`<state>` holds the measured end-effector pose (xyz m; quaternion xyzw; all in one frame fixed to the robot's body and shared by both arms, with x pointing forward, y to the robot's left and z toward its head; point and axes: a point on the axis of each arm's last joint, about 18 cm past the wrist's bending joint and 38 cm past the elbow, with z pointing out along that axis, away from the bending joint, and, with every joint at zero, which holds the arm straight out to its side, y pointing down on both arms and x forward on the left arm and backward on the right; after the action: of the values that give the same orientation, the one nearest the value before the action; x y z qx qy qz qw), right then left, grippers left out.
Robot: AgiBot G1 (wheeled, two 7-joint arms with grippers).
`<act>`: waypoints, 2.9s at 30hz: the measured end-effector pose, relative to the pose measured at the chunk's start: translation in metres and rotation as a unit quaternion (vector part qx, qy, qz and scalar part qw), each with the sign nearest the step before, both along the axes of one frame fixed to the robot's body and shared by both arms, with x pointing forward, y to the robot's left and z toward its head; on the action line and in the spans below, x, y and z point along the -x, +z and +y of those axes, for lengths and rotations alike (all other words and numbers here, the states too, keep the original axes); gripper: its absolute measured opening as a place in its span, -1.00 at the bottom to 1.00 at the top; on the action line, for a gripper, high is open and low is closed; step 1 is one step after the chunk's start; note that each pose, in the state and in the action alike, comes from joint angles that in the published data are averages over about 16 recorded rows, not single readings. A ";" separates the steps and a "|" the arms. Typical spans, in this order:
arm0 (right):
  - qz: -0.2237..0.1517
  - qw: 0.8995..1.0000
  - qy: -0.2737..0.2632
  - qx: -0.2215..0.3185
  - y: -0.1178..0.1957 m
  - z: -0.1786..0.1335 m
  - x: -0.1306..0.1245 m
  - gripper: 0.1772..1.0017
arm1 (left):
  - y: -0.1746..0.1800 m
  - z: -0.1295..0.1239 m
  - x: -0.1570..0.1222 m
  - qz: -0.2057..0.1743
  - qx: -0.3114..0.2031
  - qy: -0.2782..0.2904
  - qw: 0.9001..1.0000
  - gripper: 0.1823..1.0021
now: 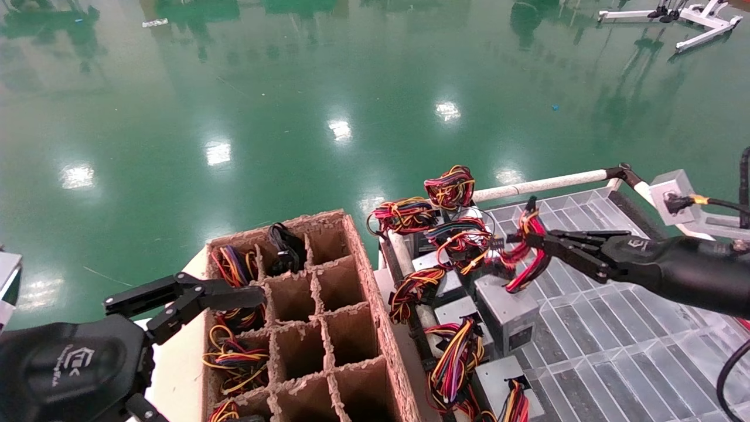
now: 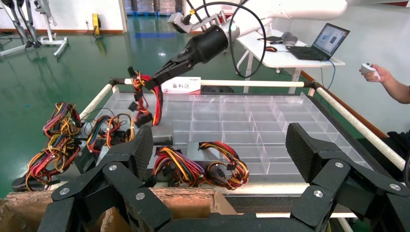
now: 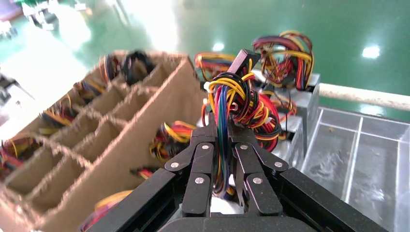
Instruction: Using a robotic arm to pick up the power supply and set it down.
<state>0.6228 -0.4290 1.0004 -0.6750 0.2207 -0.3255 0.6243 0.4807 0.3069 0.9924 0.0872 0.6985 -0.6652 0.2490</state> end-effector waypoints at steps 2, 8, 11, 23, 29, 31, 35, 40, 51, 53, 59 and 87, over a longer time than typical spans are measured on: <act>-0.001 1.000 0.002 -0.011 -0.002 0.001 -0.001 -0.93 | 0.000 0.000 0.000 0.000 0.000 0.000 1.000 1.00; -0.001 0.999 0.010 -0.036 -0.006 0.009 -0.006 -0.93 | 0.000 0.000 0.000 0.000 0.000 0.000 1.000 1.00; 0.000 0.999 0.013 -0.044 -0.009 0.012 -0.008 -0.93 | 0.000 0.000 0.000 0.000 0.000 0.000 1.000 1.00; 0.015 0.996 0.003 -0.085 -0.035 0.003 -0.008 -0.93 | 0.000 0.000 0.000 0.000 0.000 0.000 1.000 1.00; 0.024 0.994 -0.010 -0.106 -0.053 -0.008 -0.003 -0.93 | 0.000 0.000 0.000 0.000 0.000 0.000 1.000 1.00; 0.026 0.993 -0.014 -0.111 -0.058 -0.012 -0.002 -0.93 | 0.000 0.000 0.000 0.000 0.000 0.000 1.000 1.00; 0.029 0.993 -0.021 -0.116 -0.065 -0.018 0.000 -0.93 | 0.000 0.000 0.000 0.000 0.000 0.000 1.000 1.00; 0.031 0.992 -0.027 -0.117 -0.070 -0.021 0.001 -0.92 | 0.000 0.000 0.000 0.000 0.000 0.000 1.000 1.00; 0.024 0.993 -0.025 -0.116 -0.063 -0.025 0.006 -0.75 | 0.000 0.000 0.000 0.000 0.000 0.000 1.000 1.00; 0.021 0.993 -0.024 -0.116 -0.061 -0.026 0.008 -0.69 | 0.000 0.000 0.000 0.000 0.000 0.000 1.000 1.00; 0.010 0.993 -0.019 -0.112 -0.050 -0.033 0.016 -0.45 | 0.000 0.000 0.000 0.000 0.000 0.000 1.000 1.00; -0.049 0.993 0.095 -0.059 -0.022 0.015 0.044 0.85 | 0.000 0.000 0.000 0.000 0.000 0.001 1.000 1.00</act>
<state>0.5791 -0.4141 0.9786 -0.6379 0.1436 -0.2844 0.7011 0.4809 0.3071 0.9924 0.0866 0.6984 -0.6653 0.2491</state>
